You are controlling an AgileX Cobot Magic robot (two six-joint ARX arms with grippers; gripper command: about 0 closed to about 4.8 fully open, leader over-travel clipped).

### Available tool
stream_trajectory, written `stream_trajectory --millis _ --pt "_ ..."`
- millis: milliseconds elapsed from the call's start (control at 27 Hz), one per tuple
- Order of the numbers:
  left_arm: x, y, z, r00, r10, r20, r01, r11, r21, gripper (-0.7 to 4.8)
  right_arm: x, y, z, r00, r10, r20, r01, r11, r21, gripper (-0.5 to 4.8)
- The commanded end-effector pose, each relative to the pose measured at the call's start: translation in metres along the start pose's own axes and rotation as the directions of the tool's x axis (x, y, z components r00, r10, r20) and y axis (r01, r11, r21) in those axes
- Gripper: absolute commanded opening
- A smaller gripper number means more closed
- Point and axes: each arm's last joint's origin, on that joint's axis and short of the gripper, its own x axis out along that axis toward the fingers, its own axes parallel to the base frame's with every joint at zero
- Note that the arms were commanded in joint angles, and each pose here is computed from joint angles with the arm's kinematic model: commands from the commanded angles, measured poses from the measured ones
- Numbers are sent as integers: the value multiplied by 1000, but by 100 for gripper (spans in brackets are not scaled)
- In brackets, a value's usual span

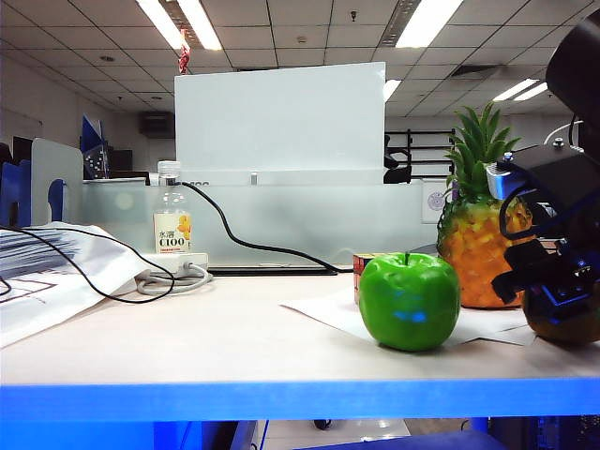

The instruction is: Arrange all the fruits from large to small from left to right in a row.

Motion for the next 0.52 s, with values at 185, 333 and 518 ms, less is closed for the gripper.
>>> stream_trajectory --millis 185,333,518 --pt "0 0 2 1000 3 10 -3 1000 15 -6 -16 -10 11 995 -62 77 58 997 44 479" --pt "0 0 2 1000 3 10 -3 1000 15 -6 -30 -16 23 983 -71 167 57 995 86 479" --pt "0 0 2 1000 3 10 -3 1000 15 -6 -44 -21 44 930 -63 361 35 996 84 479"
